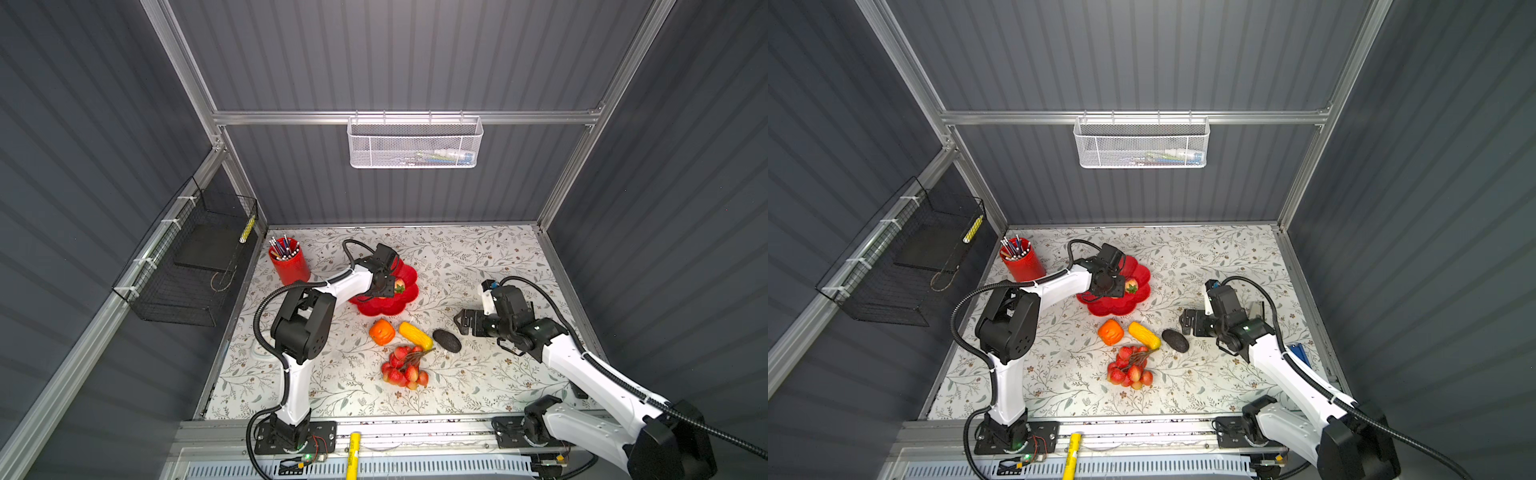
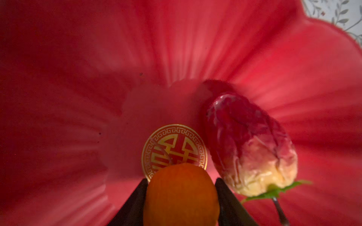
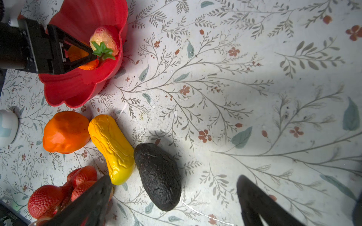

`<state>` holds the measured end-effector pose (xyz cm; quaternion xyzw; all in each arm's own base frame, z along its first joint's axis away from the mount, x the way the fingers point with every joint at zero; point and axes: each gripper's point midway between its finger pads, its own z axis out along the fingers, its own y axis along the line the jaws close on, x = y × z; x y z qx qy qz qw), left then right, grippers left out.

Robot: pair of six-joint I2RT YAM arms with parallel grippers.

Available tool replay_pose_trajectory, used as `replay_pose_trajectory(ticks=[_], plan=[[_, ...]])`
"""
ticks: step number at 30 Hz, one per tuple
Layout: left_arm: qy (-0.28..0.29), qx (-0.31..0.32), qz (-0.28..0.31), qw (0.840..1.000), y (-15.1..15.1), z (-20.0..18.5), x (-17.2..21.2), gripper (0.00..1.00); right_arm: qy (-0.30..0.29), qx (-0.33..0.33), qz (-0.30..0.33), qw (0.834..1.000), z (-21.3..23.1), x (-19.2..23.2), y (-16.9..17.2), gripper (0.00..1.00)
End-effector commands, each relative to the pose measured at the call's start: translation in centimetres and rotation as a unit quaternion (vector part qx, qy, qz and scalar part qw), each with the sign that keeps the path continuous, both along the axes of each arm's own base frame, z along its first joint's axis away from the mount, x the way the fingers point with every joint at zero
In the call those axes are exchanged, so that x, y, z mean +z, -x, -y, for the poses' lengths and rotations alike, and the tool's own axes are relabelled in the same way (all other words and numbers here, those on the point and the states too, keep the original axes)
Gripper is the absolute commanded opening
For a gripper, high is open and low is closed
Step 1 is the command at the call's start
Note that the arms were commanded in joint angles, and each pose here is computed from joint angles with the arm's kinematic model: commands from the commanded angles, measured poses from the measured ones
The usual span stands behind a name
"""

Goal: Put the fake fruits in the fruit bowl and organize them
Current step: 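Place the small orange into the red bowl with the left gripper, then grasp the dark avocado with the right gripper and drop it in the bowl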

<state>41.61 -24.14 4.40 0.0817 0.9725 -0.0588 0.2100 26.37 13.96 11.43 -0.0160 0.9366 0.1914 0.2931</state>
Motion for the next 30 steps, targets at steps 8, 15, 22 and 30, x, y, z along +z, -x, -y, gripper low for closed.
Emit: replay_pose_trajectory(ticks=[8,15,22,30], plan=[[0.017,-0.001,0.002,1.0,-0.2,0.5,0.6,0.72,-0.016,0.021,-0.016,1.0,-1.0,-0.8,0.6,0.98],[0.043,-0.001,0.08,0.996,-1.0,0.4,6.5,0.87,-0.003,0.04,-0.031,0.999,-1.9,-1.9,1.2,0.98],[0.068,0.022,0.192,0.979,0.0,-2.0,14.7,1.0,0.029,0.055,-0.05,0.997,-3.1,-3.8,1.4,0.95],[0.12,0.108,0.3,0.94,5.4,-7.9,20.6,1.0,0.059,0.071,-0.07,0.993,-4.8,-6.3,1.2,0.87]])
